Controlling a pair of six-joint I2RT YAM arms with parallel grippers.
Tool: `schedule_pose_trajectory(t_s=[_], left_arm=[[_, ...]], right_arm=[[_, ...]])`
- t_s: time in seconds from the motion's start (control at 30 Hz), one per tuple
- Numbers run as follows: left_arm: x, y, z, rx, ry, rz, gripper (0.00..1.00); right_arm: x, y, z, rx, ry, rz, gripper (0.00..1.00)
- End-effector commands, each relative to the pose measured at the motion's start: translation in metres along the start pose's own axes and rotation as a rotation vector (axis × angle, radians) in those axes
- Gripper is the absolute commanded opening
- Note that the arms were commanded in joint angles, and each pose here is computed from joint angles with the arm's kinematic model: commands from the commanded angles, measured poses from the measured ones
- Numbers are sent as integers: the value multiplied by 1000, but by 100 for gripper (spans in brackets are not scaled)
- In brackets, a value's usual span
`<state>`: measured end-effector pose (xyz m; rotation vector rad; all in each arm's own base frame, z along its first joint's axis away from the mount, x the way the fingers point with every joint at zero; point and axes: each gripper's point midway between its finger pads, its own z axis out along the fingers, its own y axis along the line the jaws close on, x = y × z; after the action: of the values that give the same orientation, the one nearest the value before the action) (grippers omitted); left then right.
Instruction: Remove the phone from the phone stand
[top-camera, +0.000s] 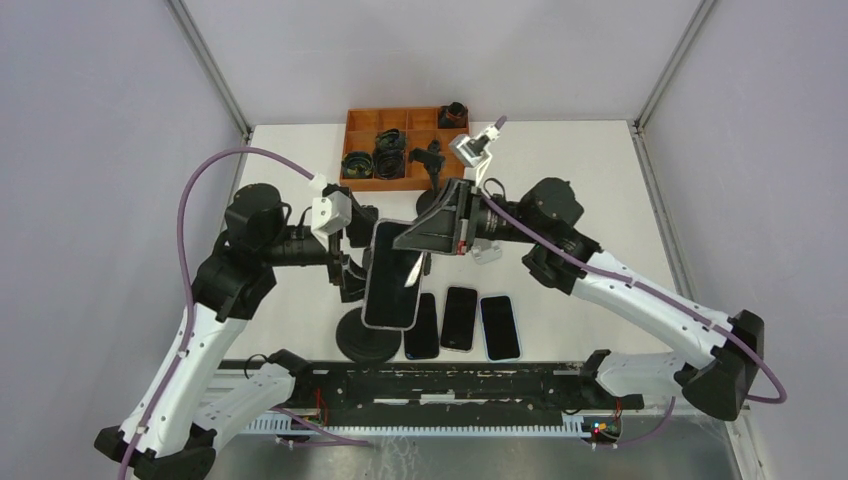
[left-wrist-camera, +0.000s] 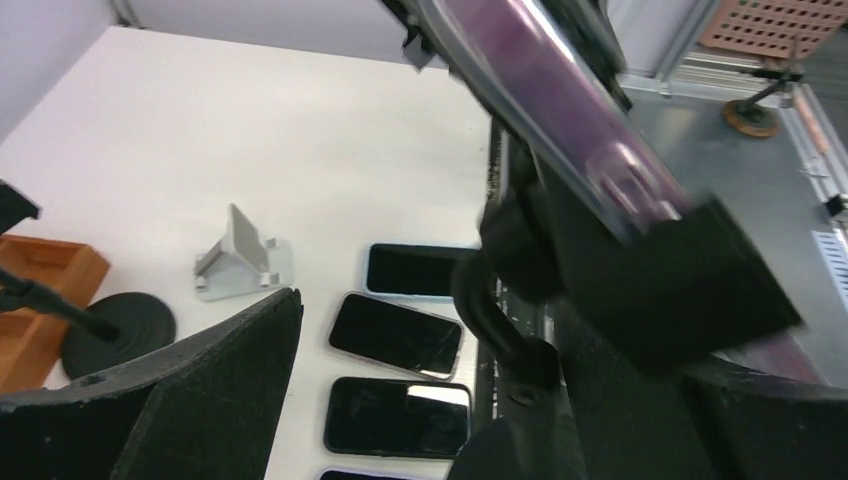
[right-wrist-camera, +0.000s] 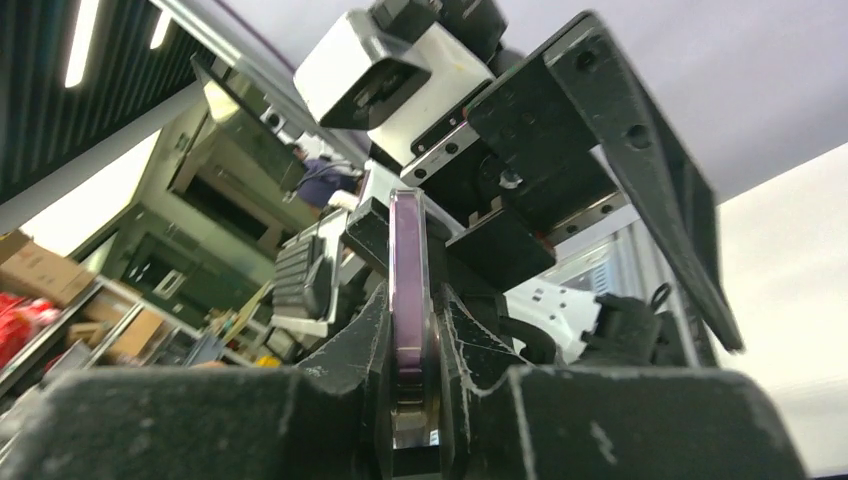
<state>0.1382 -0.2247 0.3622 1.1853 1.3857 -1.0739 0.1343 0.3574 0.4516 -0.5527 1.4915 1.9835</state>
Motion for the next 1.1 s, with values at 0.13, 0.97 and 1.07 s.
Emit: schedule_pose_trajectory(t_s=[0.13,0.97,1.07], left_arm=[[-15,-42,-7,204,-37,6,87],[13,-73,-21,366,72,-17,2],[15,-74,-22,368,77,-25,2]], right_arm=[[-23,59,28,-195,-112,-108,0],[42,30,16,-108,199,-367,41],[47,32,14,-126,241,-388,42]])
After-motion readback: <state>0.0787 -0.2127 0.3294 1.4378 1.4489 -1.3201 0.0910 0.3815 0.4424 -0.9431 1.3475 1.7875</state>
